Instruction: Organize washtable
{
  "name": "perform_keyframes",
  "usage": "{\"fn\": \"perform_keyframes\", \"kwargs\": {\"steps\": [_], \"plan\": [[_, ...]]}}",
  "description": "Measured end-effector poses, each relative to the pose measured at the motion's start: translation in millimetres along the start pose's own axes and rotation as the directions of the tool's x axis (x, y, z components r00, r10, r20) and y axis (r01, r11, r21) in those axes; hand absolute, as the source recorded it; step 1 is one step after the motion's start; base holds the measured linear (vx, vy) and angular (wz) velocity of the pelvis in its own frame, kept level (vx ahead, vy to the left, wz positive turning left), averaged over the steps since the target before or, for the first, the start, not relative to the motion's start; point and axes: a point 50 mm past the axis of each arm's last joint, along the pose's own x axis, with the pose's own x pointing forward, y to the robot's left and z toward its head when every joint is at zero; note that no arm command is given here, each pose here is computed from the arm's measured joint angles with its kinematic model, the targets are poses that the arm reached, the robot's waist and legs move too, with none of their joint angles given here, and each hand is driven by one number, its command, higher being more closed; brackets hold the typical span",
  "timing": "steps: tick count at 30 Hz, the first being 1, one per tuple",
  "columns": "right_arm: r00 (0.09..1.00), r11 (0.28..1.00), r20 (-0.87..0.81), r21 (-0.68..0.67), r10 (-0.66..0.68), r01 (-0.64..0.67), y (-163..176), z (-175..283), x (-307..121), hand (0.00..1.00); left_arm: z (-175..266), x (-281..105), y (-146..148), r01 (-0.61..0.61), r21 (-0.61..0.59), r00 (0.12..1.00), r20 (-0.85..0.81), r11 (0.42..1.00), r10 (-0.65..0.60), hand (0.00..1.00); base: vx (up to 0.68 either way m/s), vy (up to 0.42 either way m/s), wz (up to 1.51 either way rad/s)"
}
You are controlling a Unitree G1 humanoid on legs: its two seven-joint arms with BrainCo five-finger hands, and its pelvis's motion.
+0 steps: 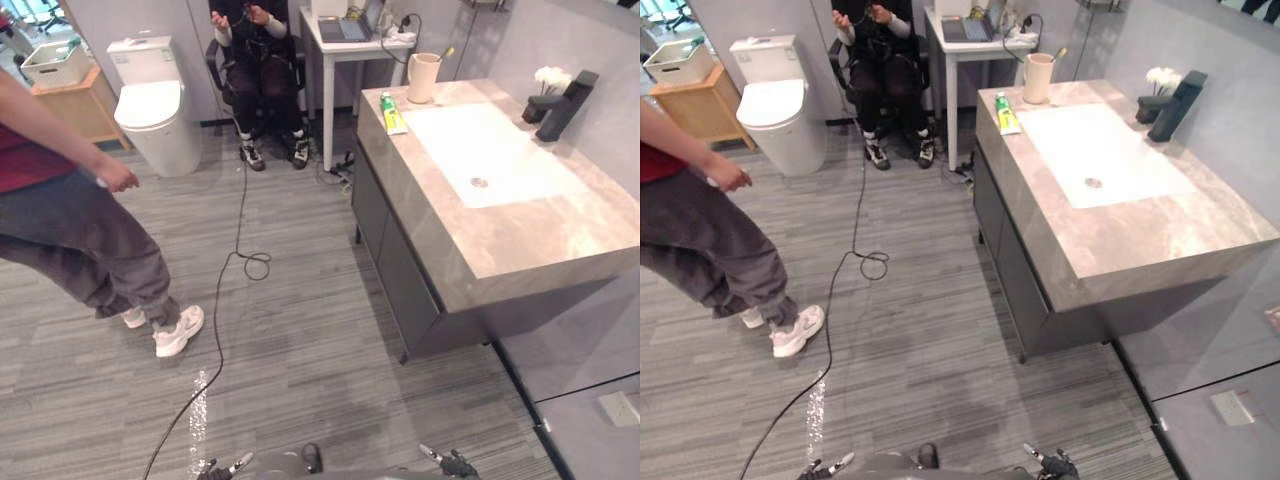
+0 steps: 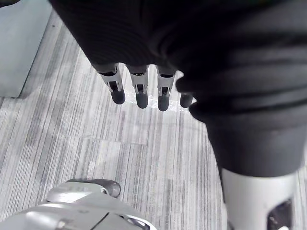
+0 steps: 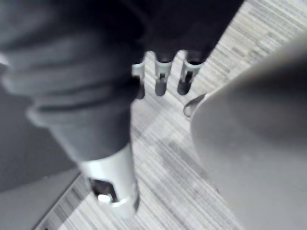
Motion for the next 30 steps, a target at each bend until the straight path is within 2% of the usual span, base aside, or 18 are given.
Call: {"fn": "perform_keyframes", "kwargs": {"steps": [3,5,8,12,15,21,25,30], "plan": [[1.0,1.0,0.014,-0.021,-0.001,0.001,-2,6,1,0.0,-2,0,-3,0.01,0.007,1.0,-0.008,1.0,-0.01,0.0,0.19,0.128,-0.2],[0.999,1.0,0.041,-0.013,0.008,-0.007,-1,12,1,0.0,3,2,3,0.011,0.071,1.0,-0.004,0.997,-0.01,0.0,0.3,0.062,0.62],[0.999,1.0,0.04,0.003,0.01,-0.011,-2,12,1,0.0,7,3,1,0.016,0.084,1.0,0.004,0.996,-0.016,0.0,0.32,-0.105,0.56],[0.995,0.999,0.096,0.018,0.03,-0.032,7,30,4,0.0,7,3,-6,0.03,0.064,1.0,0.004,0.998,-0.03,0.0,0.18,-0.137,0.12],[0.996,0.999,0.081,0.028,0.026,-0.029,7,27,4,0.0,11,4,-3,0.02,0.04,1.0,0.013,0.999,-0.02,0.0,0.2,-0.226,0.1],[0.996,0.998,0.084,0.054,-0.018,0.013,-8,30,4,0.0,13,4,-21,0.064,0.018,0.998,0.016,0.998,-0.064,0.0,0.34,-0.248,-0.08],[0.998,0.999,0.056,0.046,-0.019,0.016,-10,18,2,0.0,30,6,-28,0.095,0.03,0.993,0.064,0.995,-0.097,0.0,0.35,-0.176,0.19],[0.999,0.999,0.002,0.013,-0.043,0.043,-22,-1,-1,0.0,40,5,-32,0.091,-0.069,0.99,0.119,0.994,-0.082,0.0,0.24,0.021,-0.21]]}}
